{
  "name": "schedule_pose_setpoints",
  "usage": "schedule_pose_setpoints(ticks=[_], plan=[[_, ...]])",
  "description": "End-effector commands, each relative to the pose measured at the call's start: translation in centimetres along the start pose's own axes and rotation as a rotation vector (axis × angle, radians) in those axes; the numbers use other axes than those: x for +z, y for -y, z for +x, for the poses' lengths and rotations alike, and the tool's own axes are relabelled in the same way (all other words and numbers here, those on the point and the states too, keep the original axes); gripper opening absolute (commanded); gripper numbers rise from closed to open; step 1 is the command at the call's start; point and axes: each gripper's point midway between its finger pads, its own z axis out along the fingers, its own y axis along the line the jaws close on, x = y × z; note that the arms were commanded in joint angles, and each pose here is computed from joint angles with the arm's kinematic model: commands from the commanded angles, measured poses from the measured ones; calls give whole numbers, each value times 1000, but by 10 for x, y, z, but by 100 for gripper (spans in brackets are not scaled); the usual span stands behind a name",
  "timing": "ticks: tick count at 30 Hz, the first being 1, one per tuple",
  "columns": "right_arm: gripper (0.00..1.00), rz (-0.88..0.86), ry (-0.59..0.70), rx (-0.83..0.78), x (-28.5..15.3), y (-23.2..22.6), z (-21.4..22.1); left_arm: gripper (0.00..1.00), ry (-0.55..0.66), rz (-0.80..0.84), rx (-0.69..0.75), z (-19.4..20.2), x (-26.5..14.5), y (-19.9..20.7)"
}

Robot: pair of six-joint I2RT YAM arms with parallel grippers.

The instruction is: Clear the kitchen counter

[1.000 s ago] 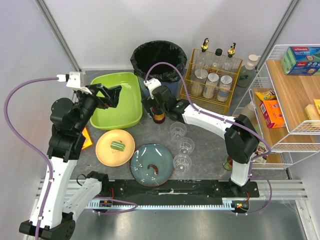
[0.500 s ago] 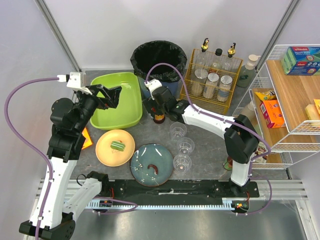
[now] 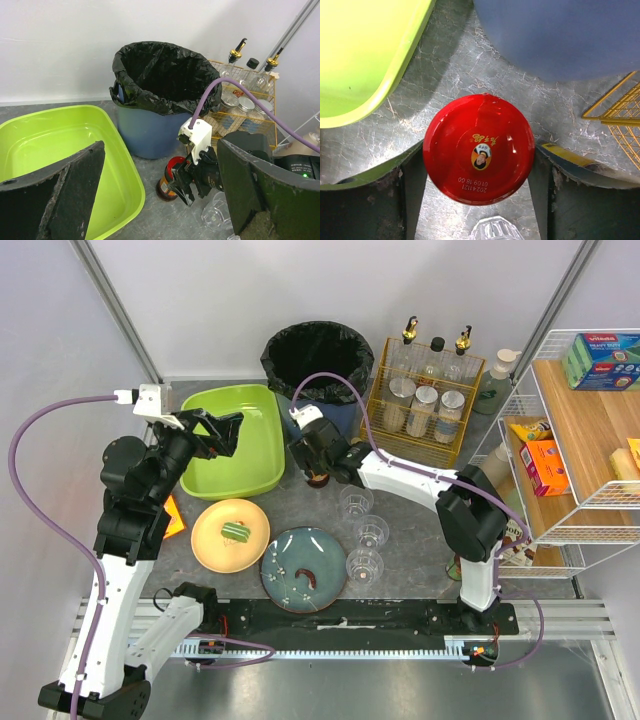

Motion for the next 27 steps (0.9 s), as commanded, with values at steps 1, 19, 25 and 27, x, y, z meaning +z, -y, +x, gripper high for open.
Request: schedule_pose_setpoints(ticks=[1, 19, 25, 27], plan=[[75, 34, 82, 41, -3, 5, -29, 98, 31, -8, 39, -9, -2, -2], [18, -181, 314, -34, -83, -11, -109, 98, 38, -17, 49, -11, -3, -3], [18, -263, 396, -35, -134, -7, -144, 98, 47, -17, 54, -16, -4, -2], [18, -258, 419, -5, -150, 4, -154, 98, 55, -15, 55, -18, -5, -2]])
